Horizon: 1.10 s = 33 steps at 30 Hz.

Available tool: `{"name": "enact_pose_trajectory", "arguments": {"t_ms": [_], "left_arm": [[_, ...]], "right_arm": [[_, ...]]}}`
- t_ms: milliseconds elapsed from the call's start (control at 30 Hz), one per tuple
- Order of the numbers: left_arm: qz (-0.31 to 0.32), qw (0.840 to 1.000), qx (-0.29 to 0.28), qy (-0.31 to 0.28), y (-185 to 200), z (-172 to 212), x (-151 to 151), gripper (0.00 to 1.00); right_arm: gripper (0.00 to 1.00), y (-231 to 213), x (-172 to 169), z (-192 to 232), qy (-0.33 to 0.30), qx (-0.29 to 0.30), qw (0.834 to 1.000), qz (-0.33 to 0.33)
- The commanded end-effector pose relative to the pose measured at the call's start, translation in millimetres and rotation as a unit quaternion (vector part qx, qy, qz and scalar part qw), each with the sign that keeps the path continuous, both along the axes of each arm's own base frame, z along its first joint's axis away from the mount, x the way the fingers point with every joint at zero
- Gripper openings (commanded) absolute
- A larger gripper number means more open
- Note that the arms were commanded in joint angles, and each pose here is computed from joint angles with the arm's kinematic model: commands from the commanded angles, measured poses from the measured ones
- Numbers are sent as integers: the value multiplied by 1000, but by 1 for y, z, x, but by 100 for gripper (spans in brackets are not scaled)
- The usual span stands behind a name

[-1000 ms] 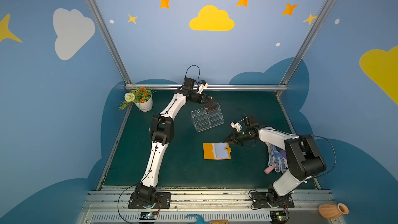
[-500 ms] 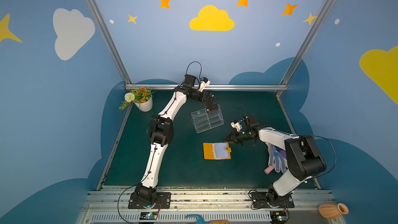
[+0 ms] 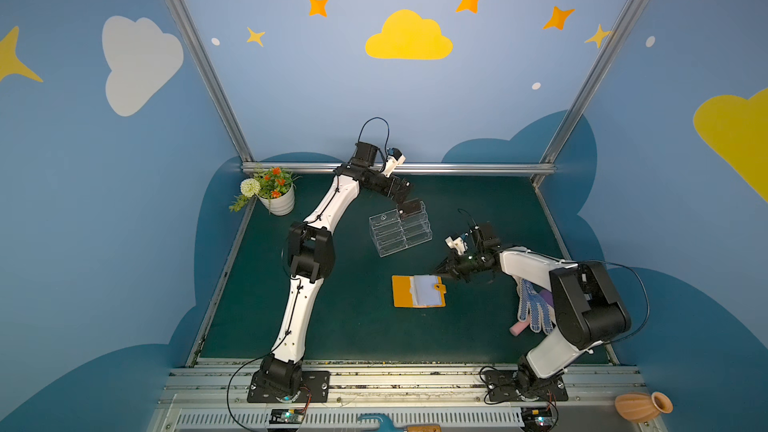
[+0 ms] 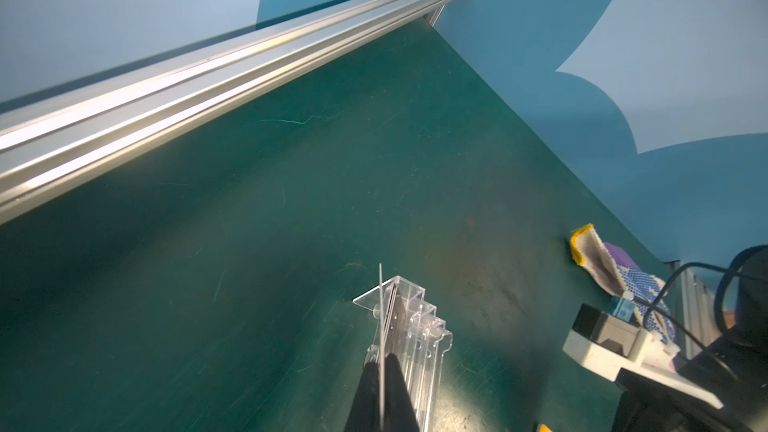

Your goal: Take the credit cards out of the card holder

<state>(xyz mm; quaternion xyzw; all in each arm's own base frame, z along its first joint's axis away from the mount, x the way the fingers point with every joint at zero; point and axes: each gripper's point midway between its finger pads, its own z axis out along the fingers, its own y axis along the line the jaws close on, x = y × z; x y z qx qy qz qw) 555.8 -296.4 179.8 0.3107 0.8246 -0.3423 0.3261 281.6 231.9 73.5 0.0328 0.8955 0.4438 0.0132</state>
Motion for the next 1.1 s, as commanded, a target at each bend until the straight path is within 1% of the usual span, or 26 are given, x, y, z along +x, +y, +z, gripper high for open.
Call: {"name": "enact_pose_trajectory", "arguments": {"t_ms": [0, 167, 233, 433, 967, 1033, 1067], "left_arm": [[-13, 1000, 18, -14, 0, -3, -4, 4], [-25, 999, 20, -14, -6, -7, -8, 4], [-32, 999, 30, -17, -8, -10, -11, 4], [-41, 999, 29, -7, -12, -17, -17, 4], [-53, 998, 40, 2, -8, -32, -23, 4], [-56, 998, 38, 4, -9, -32, -25, 5], [-56, 998, 37, 3, -9, -31, -25, 7]], "right_arm": [[0, 0, 0, 11, -11, 11, 1000, 1], [0, -1, 1, 11, -11, 11, 1000, 1], [0, -1, 0, 11, -11, 10, 1000, 0], [0, -2, -1, 11, -10, 9, 1000, 0], [0, -4, 0, 10, -10, 8, 1000, -3], [0, -5, 0, 10, -10, 8, 1000, -3], [0, -5, 0, 10, -8, 8, 1000, -3]]}}
